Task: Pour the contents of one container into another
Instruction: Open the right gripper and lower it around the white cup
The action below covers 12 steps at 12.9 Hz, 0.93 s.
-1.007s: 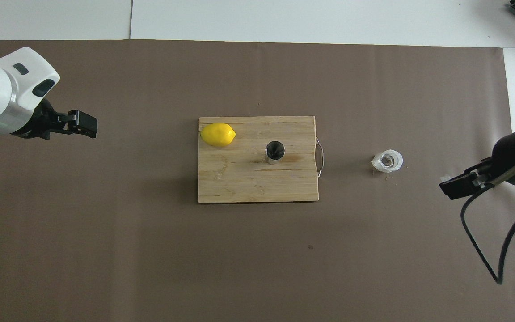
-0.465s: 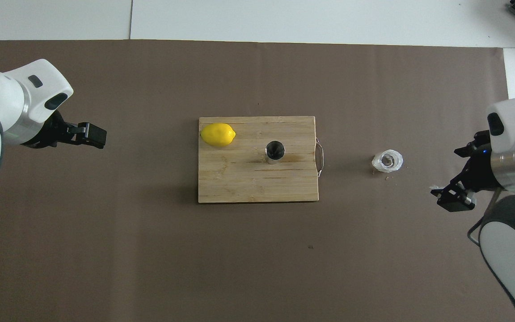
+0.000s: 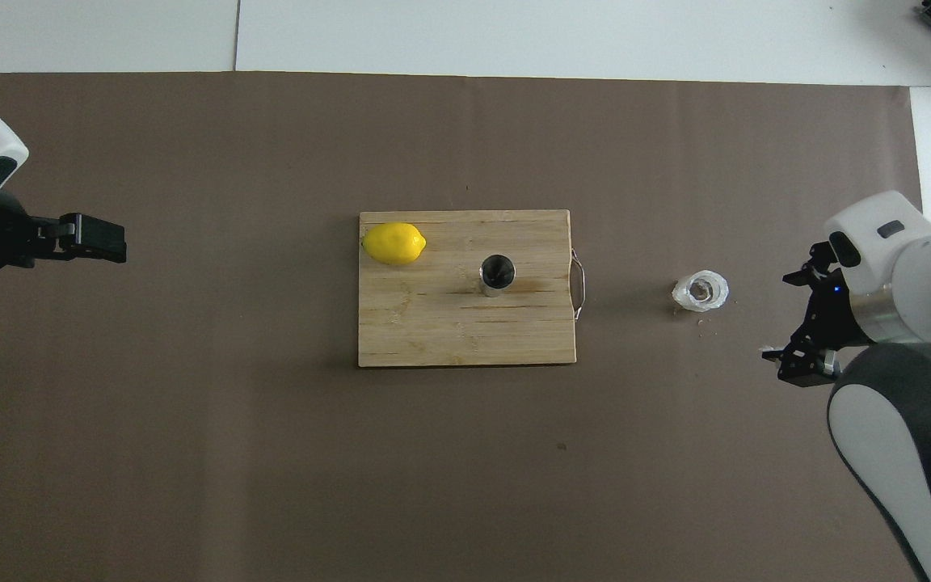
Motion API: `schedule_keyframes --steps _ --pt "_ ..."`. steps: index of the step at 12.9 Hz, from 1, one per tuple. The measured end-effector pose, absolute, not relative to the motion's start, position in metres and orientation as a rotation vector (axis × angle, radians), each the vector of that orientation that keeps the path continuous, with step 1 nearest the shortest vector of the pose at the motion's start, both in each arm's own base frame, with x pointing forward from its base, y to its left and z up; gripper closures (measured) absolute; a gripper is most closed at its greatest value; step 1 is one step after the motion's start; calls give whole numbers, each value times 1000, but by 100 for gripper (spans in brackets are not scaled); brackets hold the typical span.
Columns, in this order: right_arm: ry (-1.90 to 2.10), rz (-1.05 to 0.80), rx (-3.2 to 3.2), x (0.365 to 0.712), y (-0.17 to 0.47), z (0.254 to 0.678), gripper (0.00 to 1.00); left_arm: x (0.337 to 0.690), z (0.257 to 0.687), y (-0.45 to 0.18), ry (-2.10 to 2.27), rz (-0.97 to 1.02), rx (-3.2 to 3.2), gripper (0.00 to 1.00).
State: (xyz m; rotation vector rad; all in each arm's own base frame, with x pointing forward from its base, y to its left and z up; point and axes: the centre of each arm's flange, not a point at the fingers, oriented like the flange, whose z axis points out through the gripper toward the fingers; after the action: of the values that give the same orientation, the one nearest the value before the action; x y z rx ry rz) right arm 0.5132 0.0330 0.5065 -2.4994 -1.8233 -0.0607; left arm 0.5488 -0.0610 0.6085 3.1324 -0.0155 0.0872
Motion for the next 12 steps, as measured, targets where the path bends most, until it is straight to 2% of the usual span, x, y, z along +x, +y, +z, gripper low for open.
schedule_keyframes --steps 3,5,12 --pt "-1915 -138 -2346 530 7 470 0 540 627 -67 -29 89 3133 0" --pt "-1929 -145 -2258 538 -6 439 0 541 627 -63 -15 80 3123 0" --pt "-2061 -377 -2114 562 -26 366 0 539 624 -58 1 47 3121 0"
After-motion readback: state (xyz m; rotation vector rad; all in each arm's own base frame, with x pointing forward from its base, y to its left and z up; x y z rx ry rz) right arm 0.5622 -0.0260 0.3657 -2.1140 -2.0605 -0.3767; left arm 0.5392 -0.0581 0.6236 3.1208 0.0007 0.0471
